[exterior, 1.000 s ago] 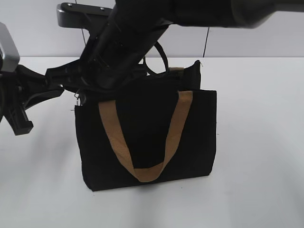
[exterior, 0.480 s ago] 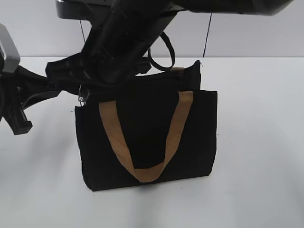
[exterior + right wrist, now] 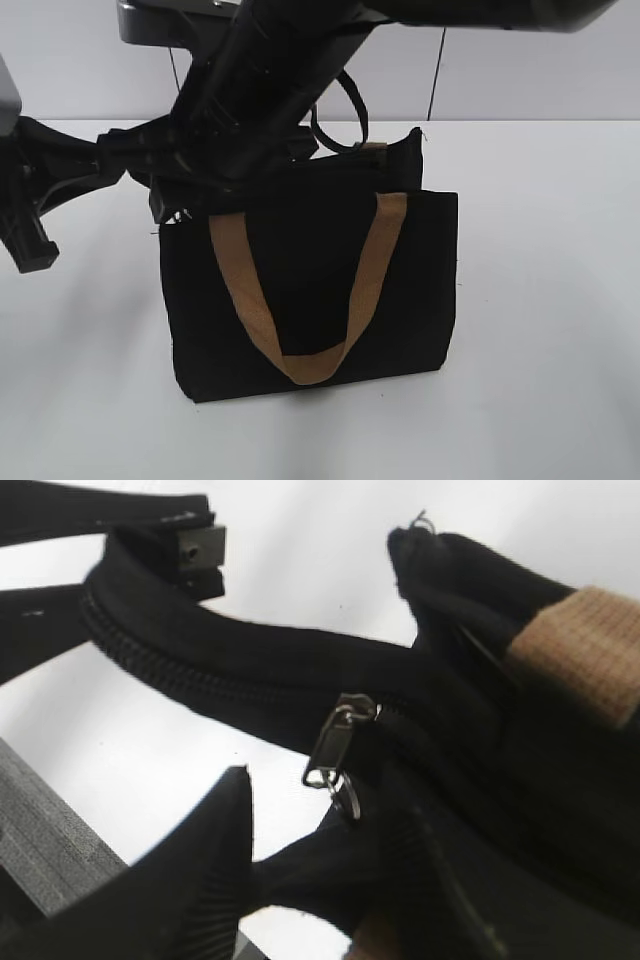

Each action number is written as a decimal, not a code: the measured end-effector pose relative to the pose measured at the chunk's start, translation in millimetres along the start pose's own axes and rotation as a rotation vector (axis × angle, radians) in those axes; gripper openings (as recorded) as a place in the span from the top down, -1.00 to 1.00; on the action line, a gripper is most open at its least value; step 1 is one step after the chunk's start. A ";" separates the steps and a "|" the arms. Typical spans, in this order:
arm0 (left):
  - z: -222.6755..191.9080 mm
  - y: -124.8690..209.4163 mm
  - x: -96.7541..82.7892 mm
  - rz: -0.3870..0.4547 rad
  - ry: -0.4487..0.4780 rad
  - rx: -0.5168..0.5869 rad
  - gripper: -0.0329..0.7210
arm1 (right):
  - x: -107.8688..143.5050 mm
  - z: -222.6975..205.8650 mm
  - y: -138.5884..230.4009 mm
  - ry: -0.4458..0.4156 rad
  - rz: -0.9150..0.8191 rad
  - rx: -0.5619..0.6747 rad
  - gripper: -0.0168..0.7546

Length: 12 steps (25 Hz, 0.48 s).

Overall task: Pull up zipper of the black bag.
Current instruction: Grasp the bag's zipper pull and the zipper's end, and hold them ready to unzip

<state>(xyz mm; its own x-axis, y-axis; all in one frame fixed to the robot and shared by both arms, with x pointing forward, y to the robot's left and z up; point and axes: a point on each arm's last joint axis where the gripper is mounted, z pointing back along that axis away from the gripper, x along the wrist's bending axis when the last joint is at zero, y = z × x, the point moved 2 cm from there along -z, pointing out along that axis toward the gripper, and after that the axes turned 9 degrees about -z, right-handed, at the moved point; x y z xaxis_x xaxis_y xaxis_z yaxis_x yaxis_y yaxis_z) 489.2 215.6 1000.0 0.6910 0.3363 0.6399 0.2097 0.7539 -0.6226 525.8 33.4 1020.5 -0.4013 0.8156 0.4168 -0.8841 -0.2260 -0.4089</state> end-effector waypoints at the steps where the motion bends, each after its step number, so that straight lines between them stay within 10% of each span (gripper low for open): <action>1: 0.2 -0.2 0.1 0.000 0.000 -0.001 0.71 | -0.2 -0.9 0.1 0.000 -0.001 0.001 0.09; 12: 0.2 -0.9 -0.2 0.000 0.002 -0.008 0.71 | -4.6 -22.1 0.3 -0.003 -0.029 0.004 0.31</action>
<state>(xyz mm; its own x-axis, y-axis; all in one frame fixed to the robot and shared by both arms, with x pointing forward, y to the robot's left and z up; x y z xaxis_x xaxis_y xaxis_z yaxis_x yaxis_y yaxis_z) 488.8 214.9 1000.5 0.6921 0.3350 0.6394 0.2152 0.7498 -0.6258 532.7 41.4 1000.6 -0.3765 0.8201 0.4309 -0.8963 -0.2048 -0.3934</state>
